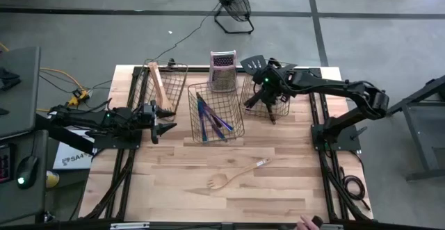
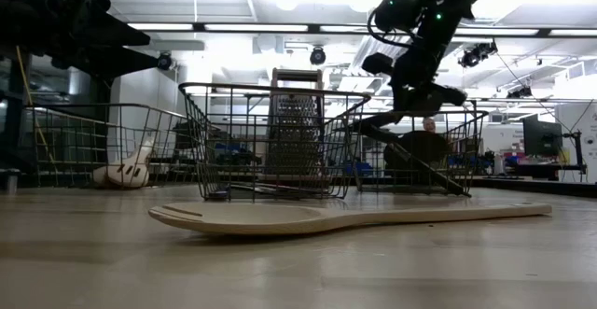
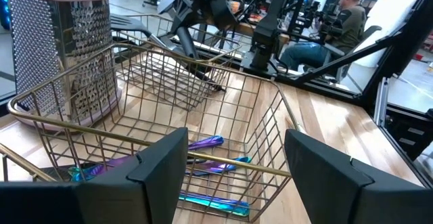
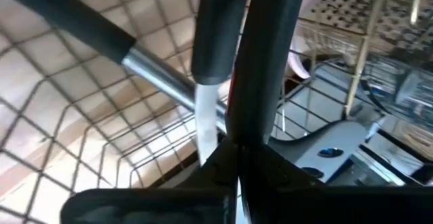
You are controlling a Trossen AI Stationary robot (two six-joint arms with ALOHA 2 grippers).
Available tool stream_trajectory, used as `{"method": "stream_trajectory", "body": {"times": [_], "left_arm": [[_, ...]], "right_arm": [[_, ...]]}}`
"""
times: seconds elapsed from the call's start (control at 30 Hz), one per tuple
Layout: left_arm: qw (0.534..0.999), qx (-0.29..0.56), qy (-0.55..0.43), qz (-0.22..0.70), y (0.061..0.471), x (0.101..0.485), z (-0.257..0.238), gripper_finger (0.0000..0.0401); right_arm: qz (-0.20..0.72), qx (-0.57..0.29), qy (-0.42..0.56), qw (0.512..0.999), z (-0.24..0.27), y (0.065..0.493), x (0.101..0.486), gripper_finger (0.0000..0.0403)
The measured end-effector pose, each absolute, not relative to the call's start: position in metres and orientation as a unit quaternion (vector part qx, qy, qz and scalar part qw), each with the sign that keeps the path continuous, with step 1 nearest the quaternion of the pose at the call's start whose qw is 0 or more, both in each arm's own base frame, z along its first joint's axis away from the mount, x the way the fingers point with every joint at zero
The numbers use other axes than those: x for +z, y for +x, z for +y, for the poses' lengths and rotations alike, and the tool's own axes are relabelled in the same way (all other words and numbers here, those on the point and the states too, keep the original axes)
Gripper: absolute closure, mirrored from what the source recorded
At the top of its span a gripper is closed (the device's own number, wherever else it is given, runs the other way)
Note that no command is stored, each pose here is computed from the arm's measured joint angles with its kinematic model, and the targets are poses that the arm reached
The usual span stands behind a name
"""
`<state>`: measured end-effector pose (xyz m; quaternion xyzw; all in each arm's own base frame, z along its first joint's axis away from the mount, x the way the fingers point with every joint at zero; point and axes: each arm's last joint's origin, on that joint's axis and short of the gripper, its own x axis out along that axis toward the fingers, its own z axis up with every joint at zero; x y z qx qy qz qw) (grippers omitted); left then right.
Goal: Pick & Place Kitchen Items
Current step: Put the black spatula into the into the right wire basket, then put the brown serving spoon into the left wire basket
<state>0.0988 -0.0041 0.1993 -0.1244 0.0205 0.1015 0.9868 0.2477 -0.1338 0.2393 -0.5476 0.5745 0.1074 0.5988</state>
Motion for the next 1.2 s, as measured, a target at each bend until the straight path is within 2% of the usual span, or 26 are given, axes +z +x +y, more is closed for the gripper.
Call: {"method": "stream_trajectory", "body": {"times": [0.53, 0.73, 0.93, 1.2], "left_arm": [[0.987, 0.101, -0.125, 0.02, 0.099, 0.199, -0.004, 0.0157], [0.987, 0.101, -0.125, 0.02, 0.099, 0.199, -0.004, 0.0157], [0.987, 0.101, -0.124, 0.021, 0.099, 0.199, -0.004, 0.0157], [0.987, 0.101, -0.125, 0.02, 0.099, 0.199, -0.004, 0.0157]], "right_arm": [[0.525, 0.135, -0.528, 0.654, -0.146, 0.243, 0.236, 0.0399], [0.505, 0.149, -0.519, 0.674, -0.148, 0.242, 0.236, 0.0388], [0.498, 0.148, -0.505, 0.689, -0.149, 0.241, 0.235, 0.036], [0.513, 0.11, -0.472, 0.708, -0.153, 0.24, 0.236, 0.0292]]}}
